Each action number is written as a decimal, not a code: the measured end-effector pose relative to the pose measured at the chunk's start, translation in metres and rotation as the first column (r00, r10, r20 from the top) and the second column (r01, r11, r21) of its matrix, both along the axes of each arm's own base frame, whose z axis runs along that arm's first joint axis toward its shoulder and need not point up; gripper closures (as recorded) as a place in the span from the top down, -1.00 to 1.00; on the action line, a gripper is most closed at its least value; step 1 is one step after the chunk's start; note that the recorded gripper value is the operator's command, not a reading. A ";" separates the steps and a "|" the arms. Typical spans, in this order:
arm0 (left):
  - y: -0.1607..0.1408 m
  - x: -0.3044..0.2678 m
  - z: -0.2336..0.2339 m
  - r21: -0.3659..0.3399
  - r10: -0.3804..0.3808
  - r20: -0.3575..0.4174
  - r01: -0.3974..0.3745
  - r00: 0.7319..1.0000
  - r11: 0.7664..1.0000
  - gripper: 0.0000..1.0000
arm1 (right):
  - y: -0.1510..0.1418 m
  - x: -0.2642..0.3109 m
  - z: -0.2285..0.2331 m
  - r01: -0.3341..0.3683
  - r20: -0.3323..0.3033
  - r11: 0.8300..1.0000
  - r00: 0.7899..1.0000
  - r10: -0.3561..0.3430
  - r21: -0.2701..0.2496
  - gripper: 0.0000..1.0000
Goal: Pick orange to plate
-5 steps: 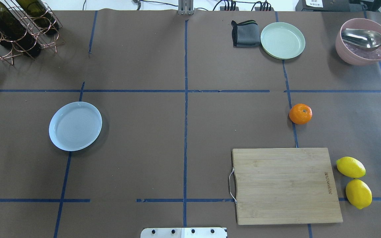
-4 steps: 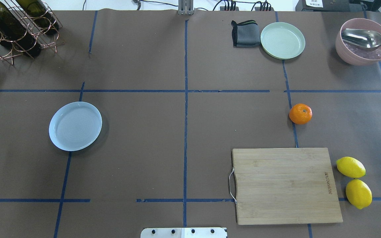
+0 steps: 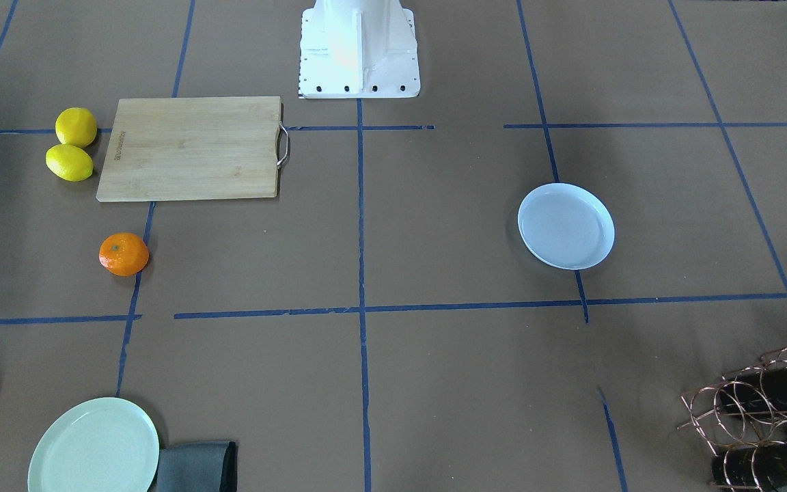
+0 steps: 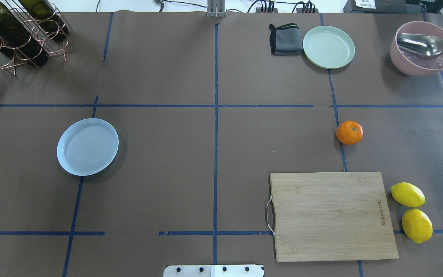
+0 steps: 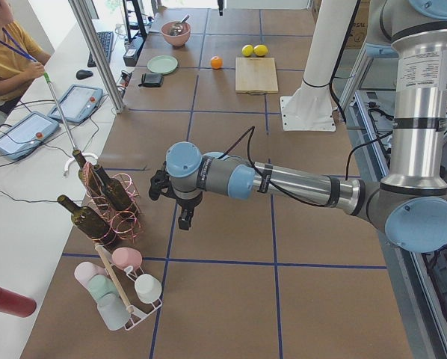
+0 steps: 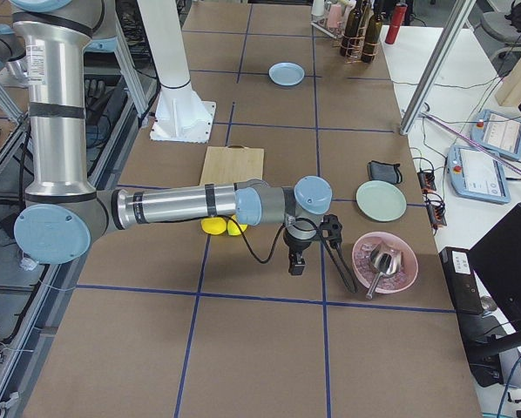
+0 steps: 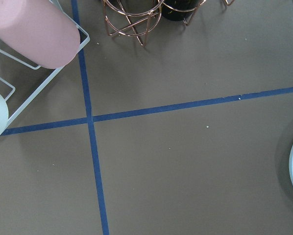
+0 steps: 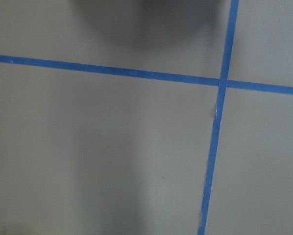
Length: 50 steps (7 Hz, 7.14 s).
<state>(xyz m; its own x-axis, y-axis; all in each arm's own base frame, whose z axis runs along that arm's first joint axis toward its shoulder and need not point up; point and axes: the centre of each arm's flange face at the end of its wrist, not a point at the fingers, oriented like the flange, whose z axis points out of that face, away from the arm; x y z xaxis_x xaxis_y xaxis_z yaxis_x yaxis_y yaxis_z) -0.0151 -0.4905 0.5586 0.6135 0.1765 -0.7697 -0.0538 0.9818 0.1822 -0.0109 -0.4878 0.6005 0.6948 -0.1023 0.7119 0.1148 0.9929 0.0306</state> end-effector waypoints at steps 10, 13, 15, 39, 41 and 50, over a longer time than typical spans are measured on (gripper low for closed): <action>0.026 0.252 -0.020 -0.064 0.051 -0.089 -0.057 0.995 0.996 0.90 | -0.003 -0.021 -0.006 0.035 0.021 0.998 0.999 -0.036 0.057 1.00; 0.035 0.311 -0.023 -0.115 0.026 -0.071 -0.034 0.997 0.993 0.54 | 0.000 -0.021 -0.002 0.038 0.018 0.998 0.999 -0.039 0.052 1.00; 0.033 0.323 -0.017 -0.124 0.037 -0.064 -0.045 0.997 0.991 0.06 | 0.003 -0.021 0.000 0.042 0.017 0.998 0.999 -0.043 0.051 1.00; 0.035 0.561 -0.293 -0.282 -0.157 -0.316 0.065 0.936 0.957 0.58 | -0.004 -0.123 -0.073 -0.006 0.082 0.997 0.997 -0.001 0.083 1.00; 0.036 0.555 -0.299 -0.274 -0.157 -0.331 0.064 0.930 0.959 0.58 | 0.003 -0.188 -0.105 -0.107 0.115 0.992 0.988 0.099 0.066 1.00; 0.037 0.548 -0.296 -0.269 -0.159 -0.335 0.068 0.929 0.961 1.00 | 0.015 -0.307 -0.129 -0.147 0.004 0.981 0.989 0.148 0.124 1.00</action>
